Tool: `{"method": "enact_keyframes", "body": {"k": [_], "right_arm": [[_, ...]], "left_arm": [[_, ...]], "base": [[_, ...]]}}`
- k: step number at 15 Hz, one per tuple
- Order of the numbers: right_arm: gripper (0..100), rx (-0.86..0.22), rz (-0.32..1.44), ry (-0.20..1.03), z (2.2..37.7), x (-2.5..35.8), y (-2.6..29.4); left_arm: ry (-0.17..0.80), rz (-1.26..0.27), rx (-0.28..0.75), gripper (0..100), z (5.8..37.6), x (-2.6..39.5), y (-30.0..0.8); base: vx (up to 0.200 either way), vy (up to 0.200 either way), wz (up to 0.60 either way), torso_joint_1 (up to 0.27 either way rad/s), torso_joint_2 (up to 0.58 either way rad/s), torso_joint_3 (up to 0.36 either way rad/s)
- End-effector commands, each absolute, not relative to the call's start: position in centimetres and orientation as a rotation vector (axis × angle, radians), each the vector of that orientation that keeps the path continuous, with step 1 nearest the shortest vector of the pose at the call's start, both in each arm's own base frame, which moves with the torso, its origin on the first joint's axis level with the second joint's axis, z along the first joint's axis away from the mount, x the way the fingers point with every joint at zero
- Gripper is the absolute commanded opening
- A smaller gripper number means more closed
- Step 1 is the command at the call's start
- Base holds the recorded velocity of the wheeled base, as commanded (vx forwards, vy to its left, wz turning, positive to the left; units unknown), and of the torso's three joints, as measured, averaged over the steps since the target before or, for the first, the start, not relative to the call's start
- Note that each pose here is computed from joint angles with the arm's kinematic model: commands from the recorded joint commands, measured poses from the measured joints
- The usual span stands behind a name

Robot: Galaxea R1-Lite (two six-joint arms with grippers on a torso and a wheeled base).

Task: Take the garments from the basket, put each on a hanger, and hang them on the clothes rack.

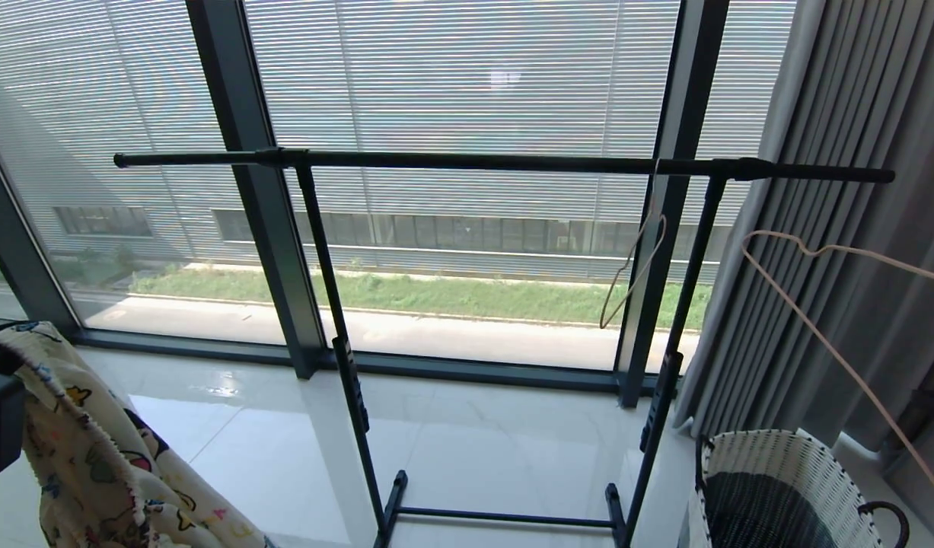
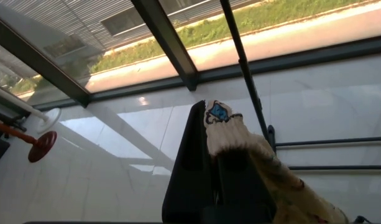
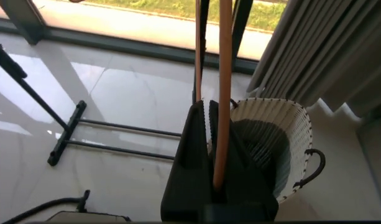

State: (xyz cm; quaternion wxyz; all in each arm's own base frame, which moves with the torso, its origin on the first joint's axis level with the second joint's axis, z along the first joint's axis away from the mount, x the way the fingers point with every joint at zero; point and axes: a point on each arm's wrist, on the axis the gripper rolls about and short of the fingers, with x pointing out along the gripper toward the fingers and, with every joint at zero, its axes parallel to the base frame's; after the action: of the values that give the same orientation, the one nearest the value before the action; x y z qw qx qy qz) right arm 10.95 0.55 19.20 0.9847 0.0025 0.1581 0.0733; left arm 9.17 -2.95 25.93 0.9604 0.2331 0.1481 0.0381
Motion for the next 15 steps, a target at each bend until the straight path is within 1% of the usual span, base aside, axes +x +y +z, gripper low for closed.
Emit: {"method": "enact_keyframes", "body": {"k": [1, 5, 6, 7, 8, 10, 12, 13, 15], "right_arm": [[0, 0.003, 0.19, 0.286, 19.6, 9.8, 0.8], [0, 0.023, 0.347, 0.288, 20.2, 10.1, 1.3], [0, 0.032, 0.435, 0.296, 20.4, 10.5, 1.7], [0, 0.041, 0.518, 0.317, 20.3, 10.9, 2.2], [0, 0.046, 0.603, 0.352, 19.9, 11.4, 2.9], [0, 0.029, 0.746, 0.421, 19.0, 11.9, 4.8], [0, 0.023, 0.909, 0.463, 18.8, 11.2, 7.0], [0, 0.038, 0.982, 0.489, 18.7, 10.8, 8.0], [0, 0.045, 1.074, 0.511, 18.6, 10.3, 9.3]], "left_arm": [[0.3, 0.076, 0.471, 0, 25.9, 9.2, -3.0], [0.31, 0.035, 0.491, 0, 25.0, 8.6, -2.9], [0.311, -0.002, 0.514, 0, 24.7, 8.5, -3.1], [0.313, -0.007, 0.509, 0, 24.8, 8.8, -3.3], [0.318, -0.004, 0.488, 0, 25.2, 9.6, -3.8], [0.33, 0.018, 0.377, 0, 26.8, 12.4, -5.3], [0.341, 0.085, 0.277, 0, 28.2, 16.3, -7.2], [0.351, 0.129, 0.259, 0, 28.4, 18.1, -8.1], [0.369, 0.158, 0.231, 0, 28.2, 20.4, -9.3]], "base": [[-0.2, 0.0, 0.0, 0.007, 0.0, 0.007], [0.0, 0.0, 0.0, 0.0, 0.0, 0.0], [0.0, 0.0, 0.0, 0.0, 0.0, 0.0], [0.0, 0.0, 0.0, 0.0, 0.0, 0.0], [0.0, 0.0, 0.0, 0.0, 0.0, 0.0], [0.0, 0.0, 0.0, 0.0, 0.0, 0.0], [0.0, 0.0, 0.0, 0.0, 0.0, 0.0], [0.0, 0.0, 0.0, 0.0, 0.0, 0.0], [0.0, 0.0, 0.0, 0.0, 0.0, 0.0]]}}
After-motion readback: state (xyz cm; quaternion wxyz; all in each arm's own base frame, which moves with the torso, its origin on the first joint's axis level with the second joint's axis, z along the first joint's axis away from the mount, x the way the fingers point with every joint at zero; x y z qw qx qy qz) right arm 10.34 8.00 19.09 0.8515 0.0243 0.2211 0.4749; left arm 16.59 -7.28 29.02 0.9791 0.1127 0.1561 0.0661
